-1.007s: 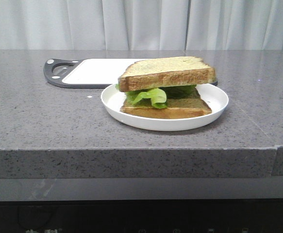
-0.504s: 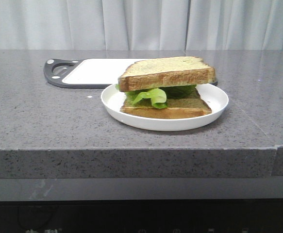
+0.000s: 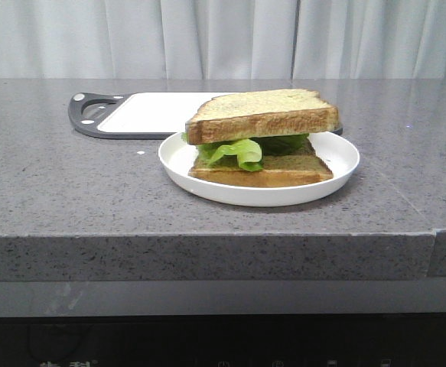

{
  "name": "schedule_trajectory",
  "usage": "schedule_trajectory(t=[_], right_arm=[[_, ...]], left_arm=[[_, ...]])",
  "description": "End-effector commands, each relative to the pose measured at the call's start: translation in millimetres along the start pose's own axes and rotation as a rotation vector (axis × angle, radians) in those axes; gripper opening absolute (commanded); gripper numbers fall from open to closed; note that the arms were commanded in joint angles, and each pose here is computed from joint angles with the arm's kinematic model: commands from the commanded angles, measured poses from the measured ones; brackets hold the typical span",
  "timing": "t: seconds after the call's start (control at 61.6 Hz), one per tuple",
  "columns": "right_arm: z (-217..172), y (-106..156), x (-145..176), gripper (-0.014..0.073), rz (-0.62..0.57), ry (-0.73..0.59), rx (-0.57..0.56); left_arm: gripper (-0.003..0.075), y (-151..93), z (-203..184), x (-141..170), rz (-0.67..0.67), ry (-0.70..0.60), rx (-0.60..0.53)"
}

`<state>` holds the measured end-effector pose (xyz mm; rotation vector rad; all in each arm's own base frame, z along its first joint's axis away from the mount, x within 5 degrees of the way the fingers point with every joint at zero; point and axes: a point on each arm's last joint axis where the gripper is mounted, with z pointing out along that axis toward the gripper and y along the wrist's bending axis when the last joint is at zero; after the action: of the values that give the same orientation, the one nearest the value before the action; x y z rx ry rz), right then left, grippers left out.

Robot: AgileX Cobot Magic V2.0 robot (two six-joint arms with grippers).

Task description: Left arm grabs bread, right arm adds lettuce

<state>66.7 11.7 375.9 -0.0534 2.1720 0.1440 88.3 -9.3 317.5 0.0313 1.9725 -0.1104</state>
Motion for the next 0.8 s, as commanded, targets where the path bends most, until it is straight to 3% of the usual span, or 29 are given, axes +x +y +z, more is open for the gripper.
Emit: schedule_trajectory(t=[0.0, 0.195, 0.374, 0.601, 0.78], right_arm=[[-3.4, -0.2, -9.3, -0.0118, 0.001, -0.072, 0.008], [-3.4, -0.2, -9.3, -0.0118, 0.001, -0.072, 0.008], [-3.4, -0.2, -9.3, -0.0118, 0.001, -0.072, 0.008], [-3.4, -0.2, -9.3, -0.0118, 0.001, -0.072, 0.008], [-3.3, -0.2, -9.1, -0.0118, 0.001, -0.070, 0.008]], left_arm=[[-0.0020, 0.7, -4.4, 5.1, -0.045, -0.217, 0.025], [-0.0020, 5.1, 0.5, 54.9, -0.169, -0.325, 0.037], [-0.0020, 8.0, 7.9, 89.6, -0.179, -0.425, 0.045], [-0.0020, 9.6, 8.3, 109.0, -0.161, -0.538, 0.049], [-0.0020, 9.6, 9.4, 109.5, -0.139, -0.520, 0.041]])
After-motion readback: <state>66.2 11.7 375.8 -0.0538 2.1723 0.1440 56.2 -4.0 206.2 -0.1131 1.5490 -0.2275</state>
